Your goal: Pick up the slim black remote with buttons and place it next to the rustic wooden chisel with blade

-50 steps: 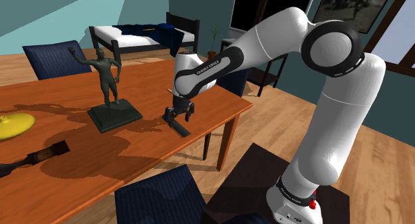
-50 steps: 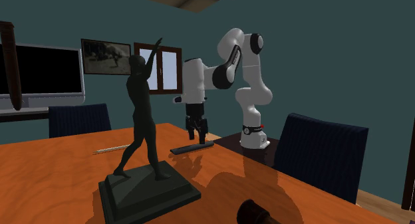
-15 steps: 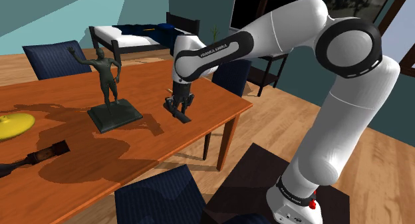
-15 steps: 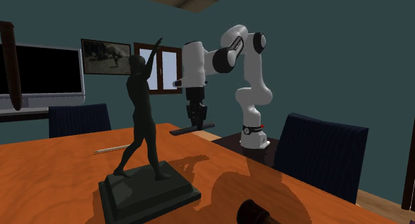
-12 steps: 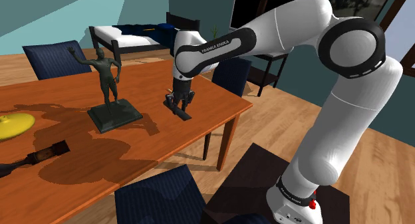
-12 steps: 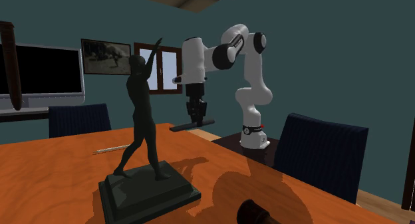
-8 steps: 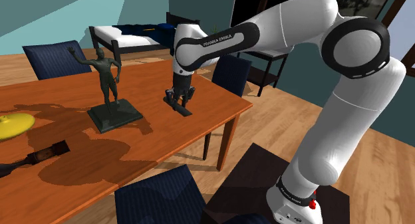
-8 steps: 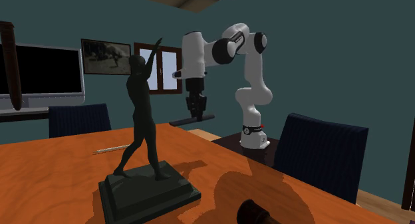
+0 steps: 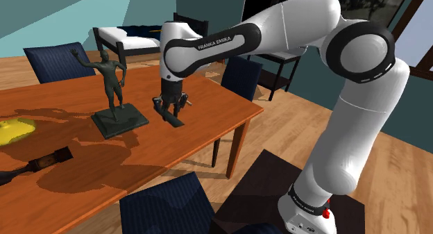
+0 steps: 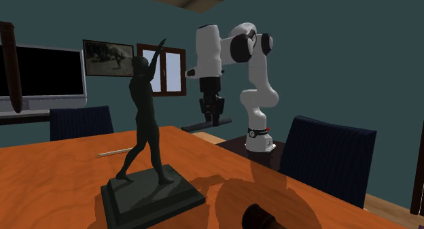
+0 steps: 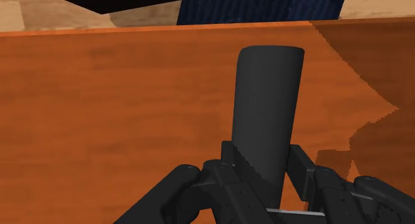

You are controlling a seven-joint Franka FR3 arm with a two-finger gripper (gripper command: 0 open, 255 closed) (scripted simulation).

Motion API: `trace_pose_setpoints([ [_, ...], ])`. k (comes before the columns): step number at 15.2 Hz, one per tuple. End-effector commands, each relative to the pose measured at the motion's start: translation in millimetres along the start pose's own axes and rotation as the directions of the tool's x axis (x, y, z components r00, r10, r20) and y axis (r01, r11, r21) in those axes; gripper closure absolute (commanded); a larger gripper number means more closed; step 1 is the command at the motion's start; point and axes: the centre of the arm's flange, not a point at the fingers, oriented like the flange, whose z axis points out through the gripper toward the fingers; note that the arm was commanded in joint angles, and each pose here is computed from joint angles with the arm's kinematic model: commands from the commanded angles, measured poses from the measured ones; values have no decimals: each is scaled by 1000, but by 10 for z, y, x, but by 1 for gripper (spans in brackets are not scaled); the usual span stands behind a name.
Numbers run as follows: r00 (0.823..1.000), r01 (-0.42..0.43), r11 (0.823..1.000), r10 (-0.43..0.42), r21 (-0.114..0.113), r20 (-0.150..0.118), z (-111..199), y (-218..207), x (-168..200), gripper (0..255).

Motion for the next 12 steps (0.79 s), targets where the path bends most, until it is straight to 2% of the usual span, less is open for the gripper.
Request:
trace_pose_setpoints([
  [1, 1000, -2, 1000, 2, 0, 0, 25, -241, -10, 255],
  [12, 1000, -2, 1000, 2, 0, 0, 143, -1687, -58, 255],
])
